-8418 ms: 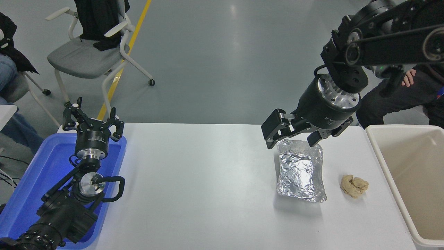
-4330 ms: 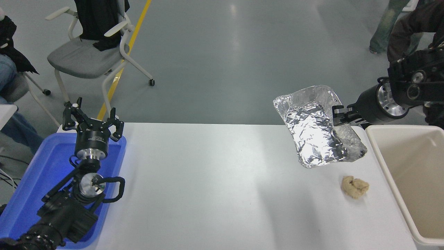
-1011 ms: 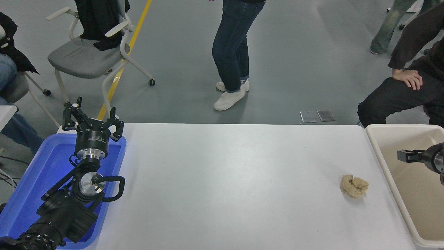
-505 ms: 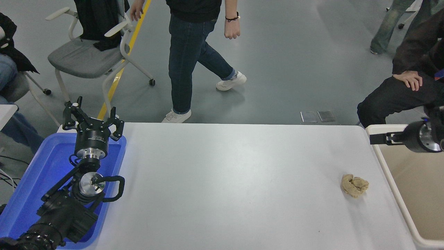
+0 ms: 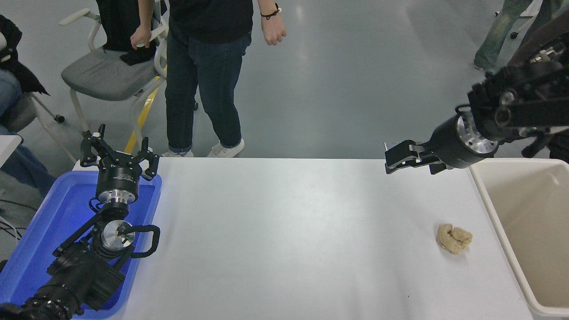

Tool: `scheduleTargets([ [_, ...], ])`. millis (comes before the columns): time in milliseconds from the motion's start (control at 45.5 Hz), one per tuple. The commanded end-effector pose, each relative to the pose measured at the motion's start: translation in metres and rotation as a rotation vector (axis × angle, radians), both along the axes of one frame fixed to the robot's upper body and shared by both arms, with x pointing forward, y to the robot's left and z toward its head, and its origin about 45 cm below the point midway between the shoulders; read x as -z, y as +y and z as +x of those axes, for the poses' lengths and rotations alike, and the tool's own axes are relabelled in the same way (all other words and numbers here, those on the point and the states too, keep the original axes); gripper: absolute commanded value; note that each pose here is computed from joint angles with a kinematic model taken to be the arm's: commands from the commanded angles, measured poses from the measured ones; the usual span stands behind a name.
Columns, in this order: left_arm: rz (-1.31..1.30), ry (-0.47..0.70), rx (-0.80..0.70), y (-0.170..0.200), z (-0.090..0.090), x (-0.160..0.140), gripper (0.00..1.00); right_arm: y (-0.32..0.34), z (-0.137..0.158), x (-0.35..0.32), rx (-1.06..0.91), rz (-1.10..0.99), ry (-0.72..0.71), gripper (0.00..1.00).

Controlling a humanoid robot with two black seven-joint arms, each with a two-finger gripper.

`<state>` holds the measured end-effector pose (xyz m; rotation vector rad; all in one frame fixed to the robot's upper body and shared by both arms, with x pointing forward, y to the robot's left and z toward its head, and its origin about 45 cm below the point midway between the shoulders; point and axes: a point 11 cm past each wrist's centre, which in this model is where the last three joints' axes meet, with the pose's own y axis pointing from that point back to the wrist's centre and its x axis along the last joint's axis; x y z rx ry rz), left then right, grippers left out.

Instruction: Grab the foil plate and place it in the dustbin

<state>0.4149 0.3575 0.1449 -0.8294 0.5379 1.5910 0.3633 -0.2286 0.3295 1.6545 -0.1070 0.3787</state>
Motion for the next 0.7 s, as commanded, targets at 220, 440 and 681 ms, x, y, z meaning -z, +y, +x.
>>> scheduleTargets([
  [220,-0.001,0.0,-0.001,0.0,0.0,0.0,0.99,0.011,-0.012,-0.036,-0.061,-0.144,0.029,1.0],
  [440,-0.001,0.0,-0.002,0.0,-0.001,0.001,0.99,-0.008,-0.017,-0.034,-0.003,-0.178,0.093,1.0],
  [681,-0.001,0.0,-0.002,0.0,-0.001,0.001,0.99,-0.007,-0.016,-0.036,-0.001,-0.157,0.094,1.0],
])
